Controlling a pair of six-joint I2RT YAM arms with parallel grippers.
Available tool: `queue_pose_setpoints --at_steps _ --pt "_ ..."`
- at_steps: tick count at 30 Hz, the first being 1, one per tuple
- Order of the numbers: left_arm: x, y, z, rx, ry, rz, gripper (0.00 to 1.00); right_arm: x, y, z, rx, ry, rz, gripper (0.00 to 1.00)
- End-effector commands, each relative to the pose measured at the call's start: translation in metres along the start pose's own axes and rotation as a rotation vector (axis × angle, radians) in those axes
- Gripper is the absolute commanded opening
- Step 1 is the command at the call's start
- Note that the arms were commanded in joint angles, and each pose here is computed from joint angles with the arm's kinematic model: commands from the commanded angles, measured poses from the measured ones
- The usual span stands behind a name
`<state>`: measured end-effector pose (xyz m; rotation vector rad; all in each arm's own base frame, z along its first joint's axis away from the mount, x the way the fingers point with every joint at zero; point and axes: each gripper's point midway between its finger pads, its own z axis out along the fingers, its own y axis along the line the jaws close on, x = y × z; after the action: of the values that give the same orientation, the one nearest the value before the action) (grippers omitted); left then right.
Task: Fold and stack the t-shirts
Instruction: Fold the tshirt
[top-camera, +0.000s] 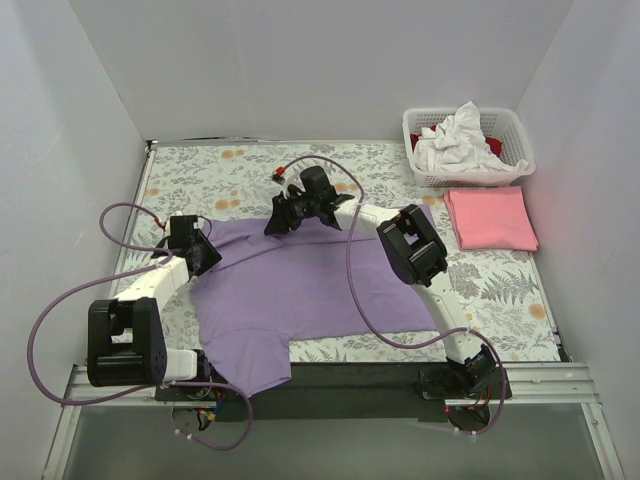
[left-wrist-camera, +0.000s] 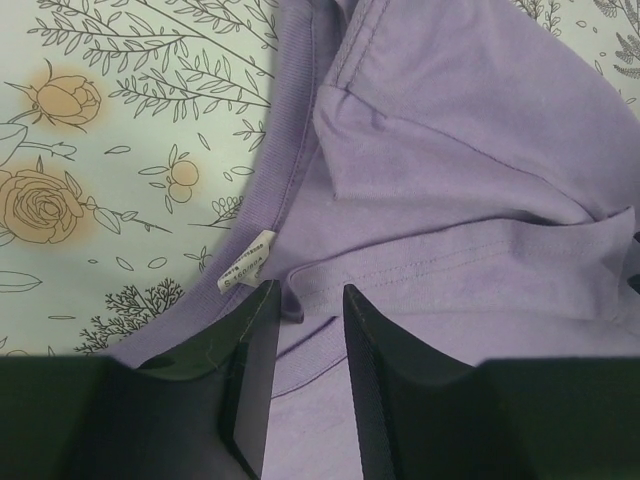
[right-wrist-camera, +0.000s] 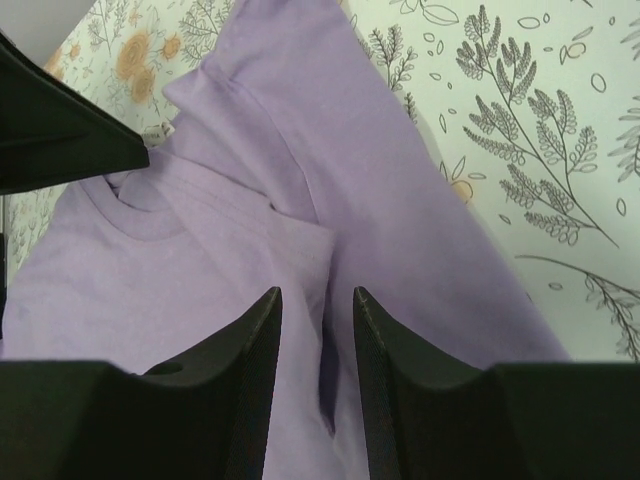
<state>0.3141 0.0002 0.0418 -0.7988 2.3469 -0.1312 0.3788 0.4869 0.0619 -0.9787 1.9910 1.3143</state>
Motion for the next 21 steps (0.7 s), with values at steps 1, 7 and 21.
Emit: queue_pose_setpoints --at_steps 1,7,21 --pt "-0.013 -0.01 -0.003 0.019 -0.034 0.015 0.29 -0.023 0.015 0.012 -0.064 -0.047 -0.051 0.42" --pt "-0.012 -0.009 -0.002 0.017 -0.03 0.016 0.22 -0.019 0.018 0.019 -0.093 -0.039 -0.048 0.39" --pt "-0.018 -0.013 -0.013 0.03 -0.05 0.01 0.0 -0.022 0.03 0.009 -0.108 -0.036 -0.058 0.01"
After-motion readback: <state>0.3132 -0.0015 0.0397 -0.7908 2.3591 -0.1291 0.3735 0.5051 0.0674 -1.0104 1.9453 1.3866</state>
